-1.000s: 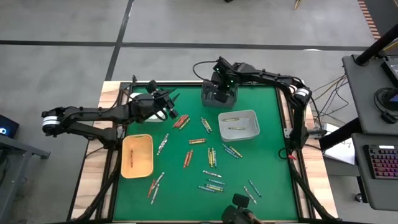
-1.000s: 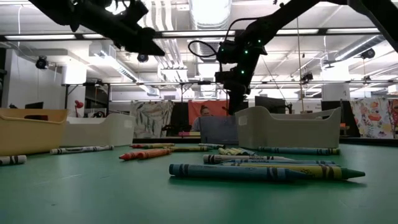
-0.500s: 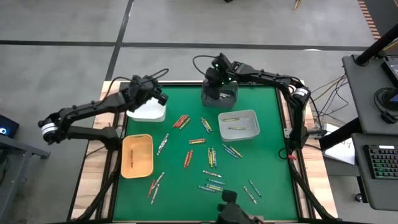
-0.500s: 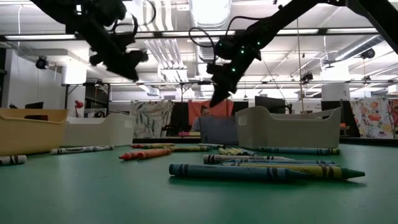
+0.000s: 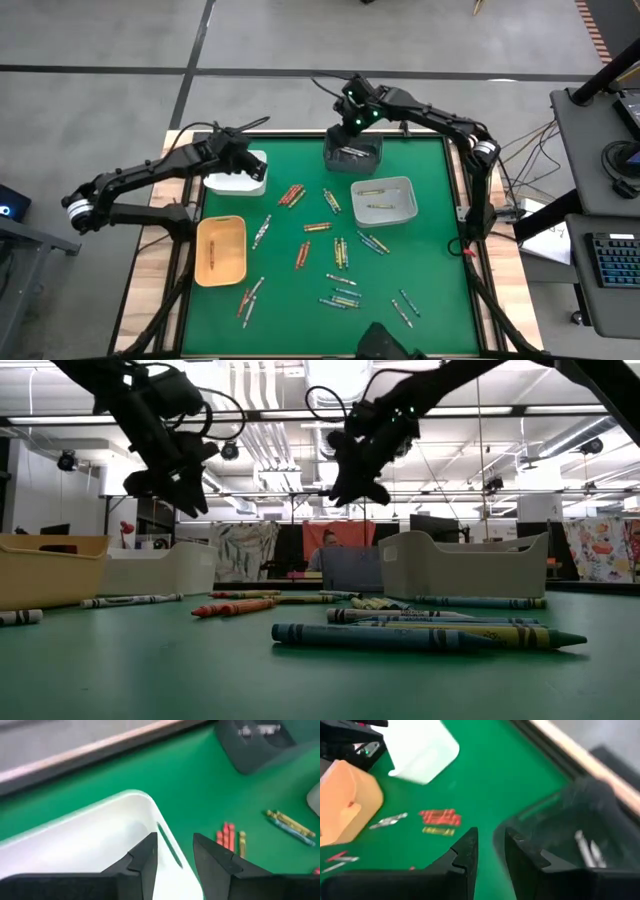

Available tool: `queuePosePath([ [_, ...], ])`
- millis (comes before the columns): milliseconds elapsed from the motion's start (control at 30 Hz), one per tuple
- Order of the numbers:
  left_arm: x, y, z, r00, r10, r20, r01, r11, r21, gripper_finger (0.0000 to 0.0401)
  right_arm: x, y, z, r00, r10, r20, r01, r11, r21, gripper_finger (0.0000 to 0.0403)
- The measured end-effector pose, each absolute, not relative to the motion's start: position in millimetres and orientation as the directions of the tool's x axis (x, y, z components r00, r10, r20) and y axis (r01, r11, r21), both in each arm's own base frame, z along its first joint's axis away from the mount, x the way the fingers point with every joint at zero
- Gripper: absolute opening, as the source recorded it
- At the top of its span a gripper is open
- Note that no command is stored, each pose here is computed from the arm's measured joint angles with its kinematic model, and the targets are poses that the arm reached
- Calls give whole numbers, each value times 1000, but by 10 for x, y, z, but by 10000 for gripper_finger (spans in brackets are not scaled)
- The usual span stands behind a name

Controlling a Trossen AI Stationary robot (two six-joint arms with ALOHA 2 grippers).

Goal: Sort crayons
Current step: Put the orange crayon into the orange bin

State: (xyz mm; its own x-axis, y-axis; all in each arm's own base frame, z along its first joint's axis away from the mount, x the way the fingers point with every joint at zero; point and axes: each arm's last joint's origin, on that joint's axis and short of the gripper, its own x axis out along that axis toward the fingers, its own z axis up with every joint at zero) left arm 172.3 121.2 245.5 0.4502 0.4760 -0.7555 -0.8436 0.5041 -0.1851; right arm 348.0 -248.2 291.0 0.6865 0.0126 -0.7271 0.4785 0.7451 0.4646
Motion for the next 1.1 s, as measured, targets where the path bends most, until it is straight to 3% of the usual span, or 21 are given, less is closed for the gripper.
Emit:
queuePosePath([
  [167, 1756, 1177, 2452, 525, 382, -761, -805, 512, -299, 107, 3421, -2401, 3164, 649, 61, -758, 541, 663, 517, 82],
  [433, 1895, 1179, 2586, 592, 382, -709, -768, 536, -352, 106, 3386, -2295, 3472, 647, 73, -759, 501, 710, 495, 82],
  [633, 2101, 1184, 2839, 639, 374, -672, -738, 545, -398, 97, 3257, -2166, 3430, 521, 166, -837, 470, 763, 444, 82],
  [867, 2436, 1061, 2999, 647, 295, -704, -723, 531, -442, 93, 3133, -2015, 3318, 369, 275, -888, 425, 800, 424, 82],
  [1100, 2753, 745, 2998, 564, 165, -809, -720, 578, -384, 93, 3088, -1864, 3334, 362, 286, -887, 355, 838, 415, 82],
])
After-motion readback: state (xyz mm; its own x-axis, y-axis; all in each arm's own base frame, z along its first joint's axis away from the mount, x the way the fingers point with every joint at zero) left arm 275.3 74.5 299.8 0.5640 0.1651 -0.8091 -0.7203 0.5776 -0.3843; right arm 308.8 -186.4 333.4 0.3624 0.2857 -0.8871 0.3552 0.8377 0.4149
